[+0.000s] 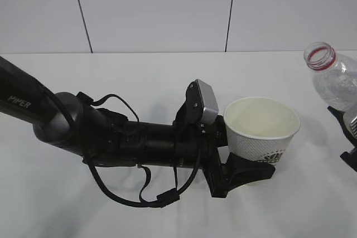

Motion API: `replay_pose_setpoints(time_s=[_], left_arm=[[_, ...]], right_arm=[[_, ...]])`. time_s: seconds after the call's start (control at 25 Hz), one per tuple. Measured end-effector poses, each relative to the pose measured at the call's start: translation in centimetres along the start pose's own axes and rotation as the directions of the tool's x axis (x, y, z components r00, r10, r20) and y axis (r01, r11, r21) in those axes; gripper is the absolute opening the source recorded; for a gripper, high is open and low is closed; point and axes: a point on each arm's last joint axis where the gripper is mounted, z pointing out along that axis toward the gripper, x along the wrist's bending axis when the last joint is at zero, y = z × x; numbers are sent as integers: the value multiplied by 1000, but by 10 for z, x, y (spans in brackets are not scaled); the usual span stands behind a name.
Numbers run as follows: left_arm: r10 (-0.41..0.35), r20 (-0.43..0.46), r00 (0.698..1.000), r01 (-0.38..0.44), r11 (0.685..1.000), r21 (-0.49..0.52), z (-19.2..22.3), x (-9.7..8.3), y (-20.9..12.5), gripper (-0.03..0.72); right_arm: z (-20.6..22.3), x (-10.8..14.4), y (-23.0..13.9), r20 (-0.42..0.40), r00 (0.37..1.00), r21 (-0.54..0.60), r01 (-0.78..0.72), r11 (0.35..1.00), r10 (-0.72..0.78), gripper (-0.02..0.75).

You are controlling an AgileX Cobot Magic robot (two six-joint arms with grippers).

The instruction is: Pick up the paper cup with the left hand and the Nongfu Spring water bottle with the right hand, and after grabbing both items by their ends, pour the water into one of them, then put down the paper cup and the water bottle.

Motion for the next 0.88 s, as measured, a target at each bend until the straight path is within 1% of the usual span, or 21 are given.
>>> replay_pose_setpoints(time_s=[0.16, 0.4, 0.76, 0.88], left_arm=[[0, 0, 1000, 0, 1000, 0, 0, 0, 0, 552], [0, 0, 1000, 0, 1000, 0, 0, 0, 0, 551], [-1, 0, 1000, 1, 1000, 0, 0, 0, 0, 551], [-1, 0, 1000, 1, 1000, 0, 0, 0, 0, 551]], right_arm=[[0, -1, 1, 14, 1000, -14, 0, 1000, 0, 474], [0, -3, 3, 34, 992, -27, 119, 993, -118, 474], [0, -3, 2, 40, 978, -17, 204, 979, -203, 474], [0, -4, 2, 43, 967, -12, 253, 967, -252, 474]])
